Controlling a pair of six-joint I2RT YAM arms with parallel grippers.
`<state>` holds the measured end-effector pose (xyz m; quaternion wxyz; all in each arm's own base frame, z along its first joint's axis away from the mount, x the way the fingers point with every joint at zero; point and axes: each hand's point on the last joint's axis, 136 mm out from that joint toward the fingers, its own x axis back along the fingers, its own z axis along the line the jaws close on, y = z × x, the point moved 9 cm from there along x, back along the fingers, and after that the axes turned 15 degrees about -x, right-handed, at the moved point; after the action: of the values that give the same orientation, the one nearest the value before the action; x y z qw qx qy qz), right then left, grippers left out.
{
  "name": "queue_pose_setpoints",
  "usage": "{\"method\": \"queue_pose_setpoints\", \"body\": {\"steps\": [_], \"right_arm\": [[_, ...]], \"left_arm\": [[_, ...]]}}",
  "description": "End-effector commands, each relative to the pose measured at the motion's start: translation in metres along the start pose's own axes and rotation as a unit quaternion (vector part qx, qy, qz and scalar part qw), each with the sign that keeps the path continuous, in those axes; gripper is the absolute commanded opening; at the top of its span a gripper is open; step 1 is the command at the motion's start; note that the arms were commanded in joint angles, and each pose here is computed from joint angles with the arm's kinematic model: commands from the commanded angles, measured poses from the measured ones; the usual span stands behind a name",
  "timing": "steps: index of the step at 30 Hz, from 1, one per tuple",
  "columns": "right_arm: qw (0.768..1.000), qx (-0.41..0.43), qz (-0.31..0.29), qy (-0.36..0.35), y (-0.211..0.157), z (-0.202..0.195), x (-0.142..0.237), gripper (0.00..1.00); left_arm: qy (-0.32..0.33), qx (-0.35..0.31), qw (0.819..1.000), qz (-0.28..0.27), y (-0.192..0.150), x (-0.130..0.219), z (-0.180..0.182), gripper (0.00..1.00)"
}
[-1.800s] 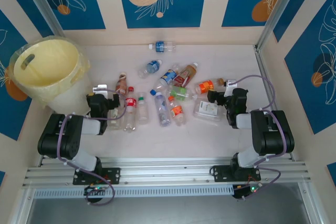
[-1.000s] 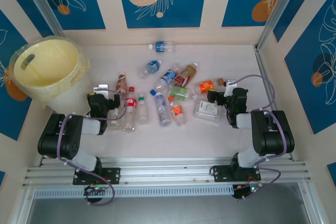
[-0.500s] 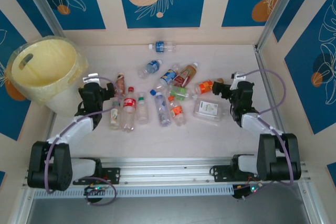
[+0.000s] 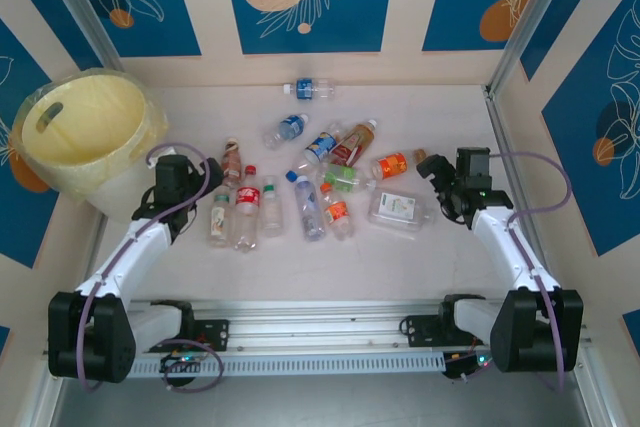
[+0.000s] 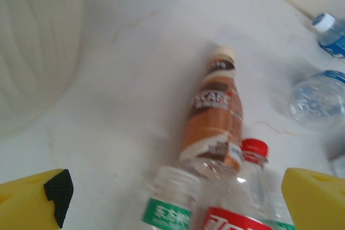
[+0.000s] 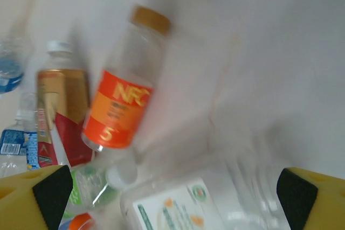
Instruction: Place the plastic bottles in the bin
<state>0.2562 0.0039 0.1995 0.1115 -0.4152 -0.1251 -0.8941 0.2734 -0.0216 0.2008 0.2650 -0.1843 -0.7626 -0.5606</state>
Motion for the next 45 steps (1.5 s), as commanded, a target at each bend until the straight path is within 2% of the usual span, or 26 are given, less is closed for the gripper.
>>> {"method": "queue_pose_setpoints", "body": {"steps": [1, 6, 9, 12, 16, 24, 29, 34, 39, 41, 45], "right_arm": [[0.982, -0.157, 0.068, -0.084, -0.014, -0.013, 0.009, 0.99], [0.956, -0.233, 0.101, -0.145, -0.025, -0.022, 0.01, 0.99], [0.945, -0.265, 0.104, -0.159, -0.032, -0.026, 0.0, 0.99], [0.933, -0.298, 0.112, -0.169, -0.034, -0.026, -0.015, 0.99], [0.924, -0.312, 0.115, -0.188, -0.031, -0.018, -0.033, 0.99], [0.916, -0.323, 0.104, -0.215, -0.028, -0.009, -0.068, 1.0], [0.909, -0.325, 0.087, -0.244, -0.033, -0.026, -0.088, 0.96], [0.92, -0.313, 0.09, -0.218, -0.034, -0.031, -0.095, 0.87], [0.938, -0.273, 0.044, -0.208, -0.028, -0.036, -0.076, 0.72], [0.951, -0.246, 0.024, -0.185, -0.025, -0.032, -0.063, 0.68], [0.987, -0.125, -0.006, -0.098, -0.024, -0.004, -0.032, 0.64]], "left_arm": [[-0.054, 0.061, 0.995, 0.057, -0.023, 0.005, -0.006, 1.0], [-0.096, 0.061, 0.99, 0.08, -0.033, 0.009, -0.012, 1.0], [-0.114, 0.051, 0.989, 0.074, -0.032, 0.014, -0.016, 1.0], [-0.161, 0.04, 0.985, 0.058, -0.028, 0.016, -0.024, 1.0], [-0.23, 0.018, 0.972, 0.034, -0.027, 0.018, -0.038, 1.0], [-0.257, -0.027, 0.966, 0.01, -0.024, 0.024, -0.046, 1.0], [-0.276, -0.033, 0.961, 0.004, -0.023, 0.025, -0.049, 1.0], [-0.288, -0.071, 0.955, 0.018, -0.023, 0.028, -0.058, 1.0], [-0.313, -0.132, 0.94, 0.005, -0.021, 0.037, -0.085, 1.0], [-0.331, -0.156, 0.931, -0.002, -0.021, 0.04, -0.1, 1.0], [-0.387, -0.191, 0.902, -0.003, -0.024, 0.041, -0.13, 1.0]]}}
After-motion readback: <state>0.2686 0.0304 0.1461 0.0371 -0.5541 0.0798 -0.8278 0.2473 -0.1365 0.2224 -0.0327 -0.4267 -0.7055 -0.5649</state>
